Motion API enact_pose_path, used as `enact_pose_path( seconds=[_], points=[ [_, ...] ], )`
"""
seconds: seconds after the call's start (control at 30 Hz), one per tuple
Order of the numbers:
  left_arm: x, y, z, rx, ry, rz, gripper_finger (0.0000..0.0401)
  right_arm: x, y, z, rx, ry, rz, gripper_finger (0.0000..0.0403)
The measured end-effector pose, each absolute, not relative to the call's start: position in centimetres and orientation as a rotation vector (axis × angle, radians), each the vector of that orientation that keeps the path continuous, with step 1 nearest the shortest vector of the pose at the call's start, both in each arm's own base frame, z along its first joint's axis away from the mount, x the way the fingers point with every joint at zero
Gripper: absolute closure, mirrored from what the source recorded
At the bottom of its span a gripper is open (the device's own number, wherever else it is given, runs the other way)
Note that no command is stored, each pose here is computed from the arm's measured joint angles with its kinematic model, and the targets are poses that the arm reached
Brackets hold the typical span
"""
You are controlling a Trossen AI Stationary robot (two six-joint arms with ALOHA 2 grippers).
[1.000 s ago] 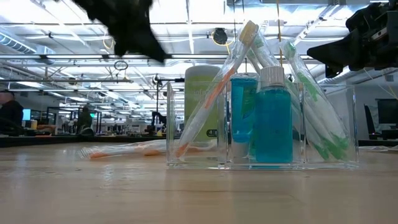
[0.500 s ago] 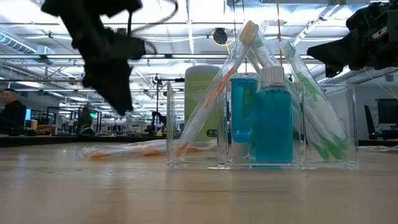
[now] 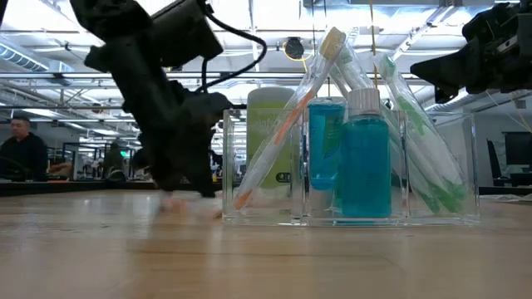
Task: Pick & Place toothbrushing station
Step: Put the orange toothbrush into the left compartment of the transparent organizer
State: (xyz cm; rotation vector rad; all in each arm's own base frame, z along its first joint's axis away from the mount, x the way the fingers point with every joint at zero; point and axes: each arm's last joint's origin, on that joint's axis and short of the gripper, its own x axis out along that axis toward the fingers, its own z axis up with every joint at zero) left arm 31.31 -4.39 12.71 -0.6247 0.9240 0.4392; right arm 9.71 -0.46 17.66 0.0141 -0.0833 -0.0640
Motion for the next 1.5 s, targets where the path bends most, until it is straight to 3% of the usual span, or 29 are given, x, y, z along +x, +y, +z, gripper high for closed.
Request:
enact_pose_path(
  seconds=[0.13,0.27,0.6,0.77,1.03,1.3,1.4,1.5],
  points=[
    [32.5,-3.6,13.5,-0.565,0.79,0.398,0.0261,9.7,-0.5,17.7,0.014,-0.083,-0.064,0.0394],
    [32.5,-1.8,13.3,-0.549,0.788,0.464,0.0261,9.7,-0.5,17.7,0.014,-0.083,-0.064,0.0396],
    [33.1,-1.1,13.8,-0.559,0.745,0.399,0.0261,9.7,-0.5,17.7,0.014,-0.089,-0.064,0.0396],
    [33.0,-0.7,15.7,-0.448,0.7,0.281,0.0261,9.4,-0.4,19.2,0.111,-0.252,-0.05,0.0395],
    [31.7,-2.0,19.6,-0.306,0.619,0.241,0.0261,8.8,-0.4,21.1,0.319,-0.462,0.008,0.0395],
    [30.6,-2.9,16.6,-0.439,0.859,0.344,0.0261,8.7,-0.4,21.3,0.301,-0.481,0.01,0.0395],
    [30.8,-4.2,15.6,-0.444,0.895,0.273,0.0265,8.7,-0.4,21.3,0.272,-0.477,0.003,0.0394],
    [31.7,-5.6,15.4,-0.471,0.848,0.134,0.0301,8.7,-0.4,21.3,0.27,-0.478,-0.001,0.0395]
  ],
)
